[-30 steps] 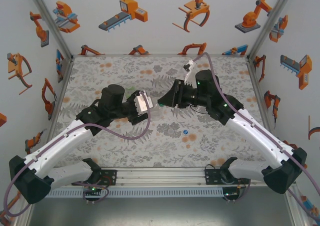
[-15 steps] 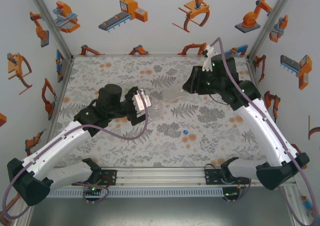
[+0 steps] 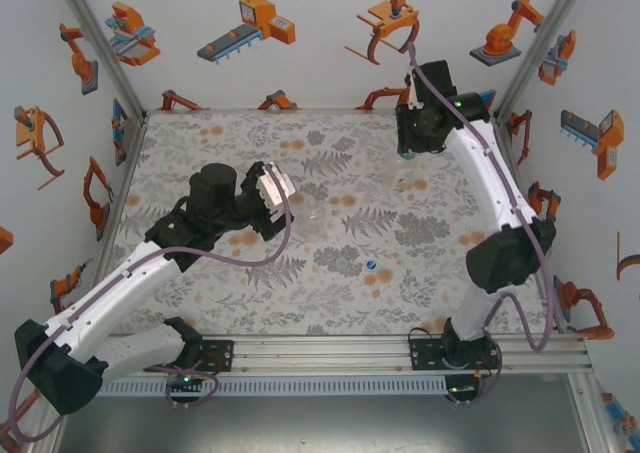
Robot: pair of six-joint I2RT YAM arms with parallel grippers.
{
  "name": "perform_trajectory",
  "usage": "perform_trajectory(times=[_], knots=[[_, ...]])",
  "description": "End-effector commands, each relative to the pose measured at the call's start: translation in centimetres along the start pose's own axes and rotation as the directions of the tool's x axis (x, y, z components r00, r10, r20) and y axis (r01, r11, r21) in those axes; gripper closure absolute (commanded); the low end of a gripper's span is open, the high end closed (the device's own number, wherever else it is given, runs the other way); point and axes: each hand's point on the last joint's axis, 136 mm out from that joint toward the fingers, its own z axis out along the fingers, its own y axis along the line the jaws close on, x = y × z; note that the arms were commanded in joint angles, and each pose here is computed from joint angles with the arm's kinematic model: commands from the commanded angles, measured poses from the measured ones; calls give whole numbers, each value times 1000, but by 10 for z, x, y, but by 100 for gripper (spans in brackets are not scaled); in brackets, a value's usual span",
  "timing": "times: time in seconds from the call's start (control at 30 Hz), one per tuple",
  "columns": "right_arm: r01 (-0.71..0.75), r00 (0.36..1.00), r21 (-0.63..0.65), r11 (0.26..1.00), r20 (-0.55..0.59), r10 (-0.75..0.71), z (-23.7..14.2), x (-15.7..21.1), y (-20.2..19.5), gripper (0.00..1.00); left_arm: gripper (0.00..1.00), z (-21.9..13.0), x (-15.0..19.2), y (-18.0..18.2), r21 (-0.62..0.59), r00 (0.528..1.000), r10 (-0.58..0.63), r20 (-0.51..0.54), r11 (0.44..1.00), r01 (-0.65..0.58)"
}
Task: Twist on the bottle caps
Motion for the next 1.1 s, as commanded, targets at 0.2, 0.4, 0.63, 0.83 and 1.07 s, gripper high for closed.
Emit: perform_trajectory(times=[0.2,0.4,0.63,0.83,1.07], knots=[[-1,996,89,996,-89,9,54,-11,-41,79,26,-7,-14,40,-127,978,-206,-20,971,202],[-1,996,98,995,-84,9,78,-22,-46,79,27,-6,-15,46,-136,966,-247,-82,963,235],[7,999,104,995,-46,-2,85,-33,-50,79,26,-10,0,43,-157,964,-249,-96,960,233],[3,1000,77,997,-22,-1,92,-37,-45,79,25,-4,4,39,-120,967,-250,-47,963,243],[-9,999,56,998,-35,11,104,-31,-42,79,26,0,7,40,-104,961,-271,-52,959,264]])
